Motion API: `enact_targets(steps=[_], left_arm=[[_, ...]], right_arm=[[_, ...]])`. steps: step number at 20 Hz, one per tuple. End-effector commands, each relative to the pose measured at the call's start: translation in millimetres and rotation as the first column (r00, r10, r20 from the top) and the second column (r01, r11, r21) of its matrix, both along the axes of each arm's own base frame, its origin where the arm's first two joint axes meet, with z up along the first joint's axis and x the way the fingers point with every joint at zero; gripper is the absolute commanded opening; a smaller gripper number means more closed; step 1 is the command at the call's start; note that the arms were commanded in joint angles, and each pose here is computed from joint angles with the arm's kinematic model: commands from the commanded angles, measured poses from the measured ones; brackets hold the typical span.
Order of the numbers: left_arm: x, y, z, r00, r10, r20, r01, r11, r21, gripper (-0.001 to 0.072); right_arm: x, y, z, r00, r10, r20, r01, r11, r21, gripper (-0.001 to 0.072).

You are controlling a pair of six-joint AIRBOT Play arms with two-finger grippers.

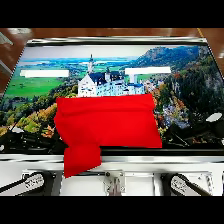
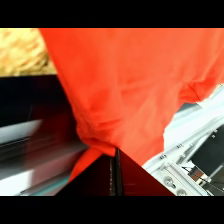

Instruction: Fold the shirts.

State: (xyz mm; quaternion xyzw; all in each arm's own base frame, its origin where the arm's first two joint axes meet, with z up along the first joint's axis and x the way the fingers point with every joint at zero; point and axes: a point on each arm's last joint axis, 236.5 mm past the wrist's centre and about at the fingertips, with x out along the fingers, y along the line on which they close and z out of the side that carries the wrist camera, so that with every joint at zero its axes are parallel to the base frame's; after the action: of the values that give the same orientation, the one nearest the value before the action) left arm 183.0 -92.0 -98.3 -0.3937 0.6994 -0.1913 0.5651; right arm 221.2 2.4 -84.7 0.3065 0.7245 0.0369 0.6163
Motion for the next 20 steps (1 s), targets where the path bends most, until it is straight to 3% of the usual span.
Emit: enact_targets(steps=[1,8,14,15,16,17,18,20], left_arm=[[-1.7,0.0,5.2,1.0,0.002,-0.005,-0.002,1.0,-0.026,0.0039],[-0.6,-0.4,7.0,1.0,0.012,-0.007,-0.013,0.999,-0.036,0.0038],[2.3,-1.8,8.6,1.0,0.024,-0.002,-0.024,0.999,-0.045,0.0038],[2.4,-1.6,8.4,1.0,0.024,-0.002,-0.024,0.999,-0.044,0.0038],[3.0,-1.2,8.2,1.0,0.023,0.004,-0.023,0.999,-0.041,0.0038],[5.2,-0.1,9.3,1.0,0.017,0.021,-0.016,0.999,-0.037,0.0038],[9.3,1.8,12.0,0.999,0.004,0.051,-0.003,1.0,-0.031,0.0037],[25.1,6.8,25.8,0.987,-0.03,0.155,0.033,0.999,-0.018,0.0038]], right_arm=[[-9.0,4.9,-19.1,0.999,-0.044,-0.016,0.044,0.999,-0.006,0.064],[-0.4,32.2,-34.8,0.987,-0.152,0.049,0.147,0.985,0.091,0.064],[-10.7,35.1,-44.2,0.988,-0.149,0.037,0.145,0.986,0.086,0.0636],[-10.5,35.7,-43.6,0.99,-0.134,0.047,0.129,0.988,0.09,0.0468],[-8.7,37.8,-41.2,0.991,-0.115,0.066,0.108,0.989,0.103,0.023],[-4.2,40.8,-36.2,0.991,-0.1,0.09,0.089,0.988,0.124,0.0104],[3.8,45.9,-26.9,0.988,-0.087,0.126,0.066,0.985,0.159,0.0059],[25.3,58.5,-1.1,0.974,-0.084,0.211,0.029,0.968,0.25,0.0059]])
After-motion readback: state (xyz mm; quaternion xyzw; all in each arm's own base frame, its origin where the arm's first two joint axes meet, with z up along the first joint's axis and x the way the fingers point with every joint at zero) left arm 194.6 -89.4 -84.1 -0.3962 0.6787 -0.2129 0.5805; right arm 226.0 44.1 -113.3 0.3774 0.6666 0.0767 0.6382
